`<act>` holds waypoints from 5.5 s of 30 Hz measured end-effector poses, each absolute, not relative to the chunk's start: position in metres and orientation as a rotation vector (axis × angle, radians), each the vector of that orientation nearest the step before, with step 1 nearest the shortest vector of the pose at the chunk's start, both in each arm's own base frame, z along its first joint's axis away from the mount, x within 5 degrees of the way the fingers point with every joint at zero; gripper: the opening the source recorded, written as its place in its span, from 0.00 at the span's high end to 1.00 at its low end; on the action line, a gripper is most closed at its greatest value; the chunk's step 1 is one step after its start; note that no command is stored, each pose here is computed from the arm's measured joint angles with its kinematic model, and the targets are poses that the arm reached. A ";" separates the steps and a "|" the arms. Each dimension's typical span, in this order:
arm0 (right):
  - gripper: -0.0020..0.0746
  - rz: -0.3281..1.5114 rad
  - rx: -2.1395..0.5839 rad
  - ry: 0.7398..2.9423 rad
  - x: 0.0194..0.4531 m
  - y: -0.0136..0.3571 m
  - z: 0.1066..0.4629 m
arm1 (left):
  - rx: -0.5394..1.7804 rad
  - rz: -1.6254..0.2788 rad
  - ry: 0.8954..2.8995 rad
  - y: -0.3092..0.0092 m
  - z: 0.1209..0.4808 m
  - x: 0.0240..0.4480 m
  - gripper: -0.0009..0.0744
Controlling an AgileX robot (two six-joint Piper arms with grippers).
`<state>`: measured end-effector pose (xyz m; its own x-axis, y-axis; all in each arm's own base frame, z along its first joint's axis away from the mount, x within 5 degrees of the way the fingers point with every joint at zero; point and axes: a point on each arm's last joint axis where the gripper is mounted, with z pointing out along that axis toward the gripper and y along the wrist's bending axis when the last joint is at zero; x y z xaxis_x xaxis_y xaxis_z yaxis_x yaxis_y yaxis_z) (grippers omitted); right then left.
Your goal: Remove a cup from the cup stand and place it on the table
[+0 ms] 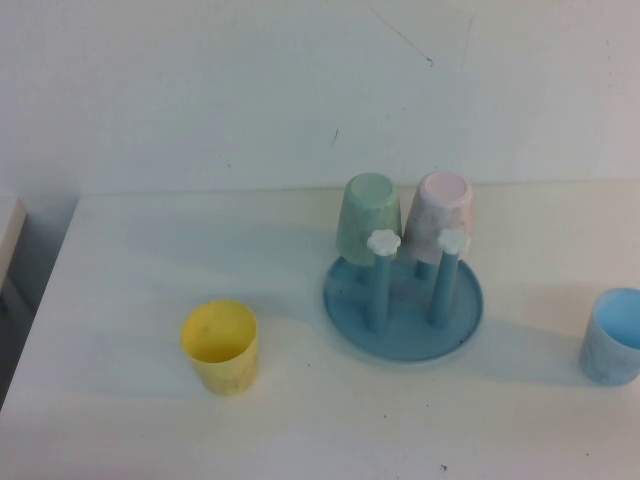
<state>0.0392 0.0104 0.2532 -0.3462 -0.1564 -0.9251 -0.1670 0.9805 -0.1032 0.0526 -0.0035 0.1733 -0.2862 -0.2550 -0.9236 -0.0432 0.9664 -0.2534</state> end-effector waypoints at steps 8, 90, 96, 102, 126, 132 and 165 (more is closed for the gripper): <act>0.98 -0.126 -0.467 2.191 0.082 0.007 0.324 | -0.218 -0.209 1.855 -0.003 0.173 0.053 0.99; 0.24 0.352 -1.301 2.344 0.462 0.159 0.244 | -0.218 -0.209 1.855 -0.003 0.173 0.053 0.99; 0.24 0.282 -1.285 2.371 0.452 0.150 0.292 | -0.218 -0.209 1.855 -0.003 0.173 0.053 0.99; 0.24 0.218 -1.098 2.294 0.424 0.133 0.373 | -0.218 -0.209 1.855 -0.003 0.173 0.053 0.99; 0.24 1.661 -0.079 2.311 0.295 0.093 0.245 | -0.218 -0.209 1.855 -0.003 0.173 0.053 0.99; 0.24 1.866 0.241 2.189 0.310 0.093 0.239 | -0.218 -0.209 1.855 -0.003 0.173 0.053 0.99; 0.24 2.022 0.618 2.230 0.313 0.091 0.236 | -0.756 -0.922 1.674 -0.020 0.182 0.053 0.99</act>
